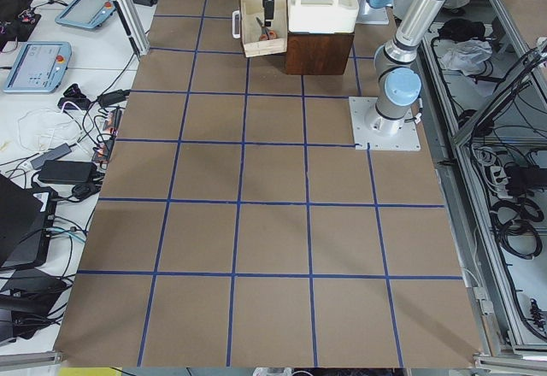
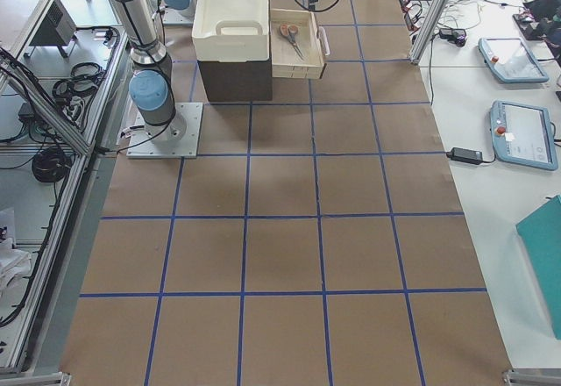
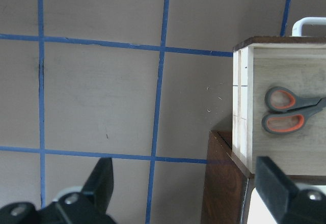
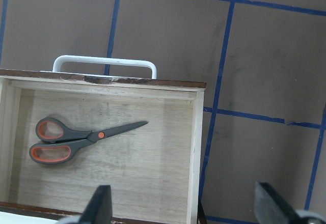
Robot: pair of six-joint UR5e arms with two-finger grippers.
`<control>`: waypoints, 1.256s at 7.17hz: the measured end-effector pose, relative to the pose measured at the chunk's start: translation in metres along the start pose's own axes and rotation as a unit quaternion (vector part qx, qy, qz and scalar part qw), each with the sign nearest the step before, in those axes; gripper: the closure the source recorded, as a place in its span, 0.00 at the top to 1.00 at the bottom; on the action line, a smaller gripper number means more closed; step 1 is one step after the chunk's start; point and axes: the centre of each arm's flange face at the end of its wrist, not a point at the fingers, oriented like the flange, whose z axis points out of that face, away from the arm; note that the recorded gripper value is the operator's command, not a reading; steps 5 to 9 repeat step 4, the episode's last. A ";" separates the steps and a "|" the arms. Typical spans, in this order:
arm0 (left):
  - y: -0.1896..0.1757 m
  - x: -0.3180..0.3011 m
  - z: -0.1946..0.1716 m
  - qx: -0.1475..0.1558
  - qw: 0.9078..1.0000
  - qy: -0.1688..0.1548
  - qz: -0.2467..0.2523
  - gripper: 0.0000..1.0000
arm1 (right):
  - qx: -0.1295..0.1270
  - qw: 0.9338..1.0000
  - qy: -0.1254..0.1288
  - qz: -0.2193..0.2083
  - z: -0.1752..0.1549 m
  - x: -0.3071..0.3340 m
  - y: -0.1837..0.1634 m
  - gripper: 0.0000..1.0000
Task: Place scissors in drawer with both arms
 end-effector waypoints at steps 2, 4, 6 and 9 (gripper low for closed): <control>0.000 0.000 0.002 -0.002 1.000 0.000 0.001 1.00 | 0.000 1.000 0.000 0.000 0.000 0.000 0.000 1.00; 0.000 0.001 0.003 -0.001 1.000 0.000 0.005 1.00 | 0.000 1.000 0.000 0.000 0.000 0.000 0.000 1.00; 0.000 0.001 0.003 -0.001 1.000 0.000 0.005 1.00 | 0.000 1.000 0.000 0.000 0.000 0.000 0.000 1.00; 0.000 0.001 0.003 -0.001 1.000 0.000 0.005 1.00 | 0.000 1.000 0.000 0.000 0.000 0.000 0.000 1.00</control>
